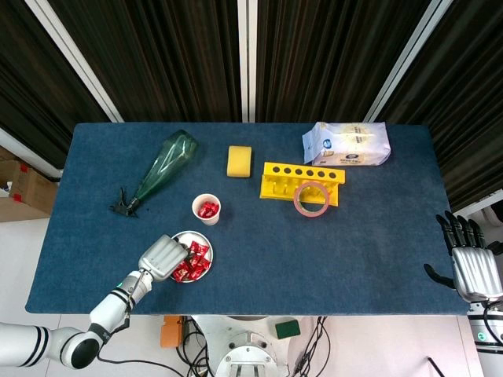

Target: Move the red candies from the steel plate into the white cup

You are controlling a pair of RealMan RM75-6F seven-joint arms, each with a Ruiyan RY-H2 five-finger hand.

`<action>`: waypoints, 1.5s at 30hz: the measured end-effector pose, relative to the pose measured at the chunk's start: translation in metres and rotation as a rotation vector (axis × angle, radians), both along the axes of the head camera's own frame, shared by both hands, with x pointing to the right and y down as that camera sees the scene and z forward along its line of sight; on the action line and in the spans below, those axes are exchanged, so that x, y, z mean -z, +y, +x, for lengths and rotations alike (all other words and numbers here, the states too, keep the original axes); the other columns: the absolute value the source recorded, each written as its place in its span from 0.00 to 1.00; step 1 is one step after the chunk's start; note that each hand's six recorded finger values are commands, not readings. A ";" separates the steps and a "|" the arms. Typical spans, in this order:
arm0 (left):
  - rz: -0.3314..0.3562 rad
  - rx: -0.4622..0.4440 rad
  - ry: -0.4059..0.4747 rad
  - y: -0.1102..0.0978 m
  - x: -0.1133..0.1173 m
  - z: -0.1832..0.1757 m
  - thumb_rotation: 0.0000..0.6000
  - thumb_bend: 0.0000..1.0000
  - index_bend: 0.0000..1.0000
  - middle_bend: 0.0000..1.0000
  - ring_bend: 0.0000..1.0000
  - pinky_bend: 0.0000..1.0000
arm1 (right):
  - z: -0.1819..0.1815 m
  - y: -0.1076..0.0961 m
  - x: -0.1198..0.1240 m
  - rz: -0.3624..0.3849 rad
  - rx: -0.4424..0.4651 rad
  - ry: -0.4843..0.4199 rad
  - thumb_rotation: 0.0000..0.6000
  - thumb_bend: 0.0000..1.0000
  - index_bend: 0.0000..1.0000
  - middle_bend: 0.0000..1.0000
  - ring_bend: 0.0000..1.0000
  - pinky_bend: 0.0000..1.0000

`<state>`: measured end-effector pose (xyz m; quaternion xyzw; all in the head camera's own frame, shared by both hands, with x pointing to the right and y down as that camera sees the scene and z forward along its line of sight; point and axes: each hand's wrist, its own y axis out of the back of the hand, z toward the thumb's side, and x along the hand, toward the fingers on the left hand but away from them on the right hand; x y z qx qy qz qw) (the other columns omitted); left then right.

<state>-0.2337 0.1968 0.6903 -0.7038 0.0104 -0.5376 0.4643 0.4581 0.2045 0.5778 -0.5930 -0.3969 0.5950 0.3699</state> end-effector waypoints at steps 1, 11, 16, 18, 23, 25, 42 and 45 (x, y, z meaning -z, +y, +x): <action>0.000 0.002 0.004 0.000 0.000 0.001 1.00 0.28 0.49 0.51 0.44 0.57 | 0.000 0.000 0.000 0.000 0.000 0.000 1.00 0.20 0.00 0.00 0.00 0.00; 0.003 0.034 0.048 -0.004 0.003 0.006 1.00 0.35 0.56 0.56 0.49 0.60 | 0.000 0.000 0.000 -0.003 0.000 0.000 1.00 0.20 0.00 0.00 0.00 0.00; -0.003 0.048 0.062 -0.006 0.004 0.008 1.00 0.37 0.59 0.59 0.52 0.62 | 0.000 0.000 -0.001 -0.004 0.000 0.000 1.00 0.20 0.00 0.00 0.00 0.00; -0.004 0.048 0.065 -0.006 0.005 0.008 1.00 0.37 0.60 0.60 0.52 0.62 | 0.000 0.000 -0.001 -0.005 0.000 0.000 1.00 0.20 0.00 0.00 0.00 0.00; 0.009 0.049 0.067 -0.009 0.008 0.010 1.00 0.37 0.60 0.60 0.53 0.63 | 0.000 0.000 -0.001 -0.006 0.001 0.000 1.00 0.20 0.00 0.00 0.00 0.00; 0.011 0.055 0.071 -0.011 0.010 0.011 1.00 0.37 0.60 0.60 0.53 0.63 | 0.000 0.000 -0.001 -0.005 0.000 0.000 1.00 0.20 0.00 0.00 0.00 0.00; 0.034 0.160 0.179 -0.059 0.063 0.024 1.00 0.37 0.61 0.61 0.53 0.64 | -0.001 -0.001 -0.003 -0.013 0.000 0.003 1.00 0.20 0.00 0.00 0.00 0.00; 0.025 0.197 0.199 -0.072 0.066 0.030 1.00 0.37 0.61 0.61 0.53 0.64 | -0.001 -0.001 -0.003 -0.010 0.000 0.003 1.00 0.20 0.00 0.00 0.00 0.00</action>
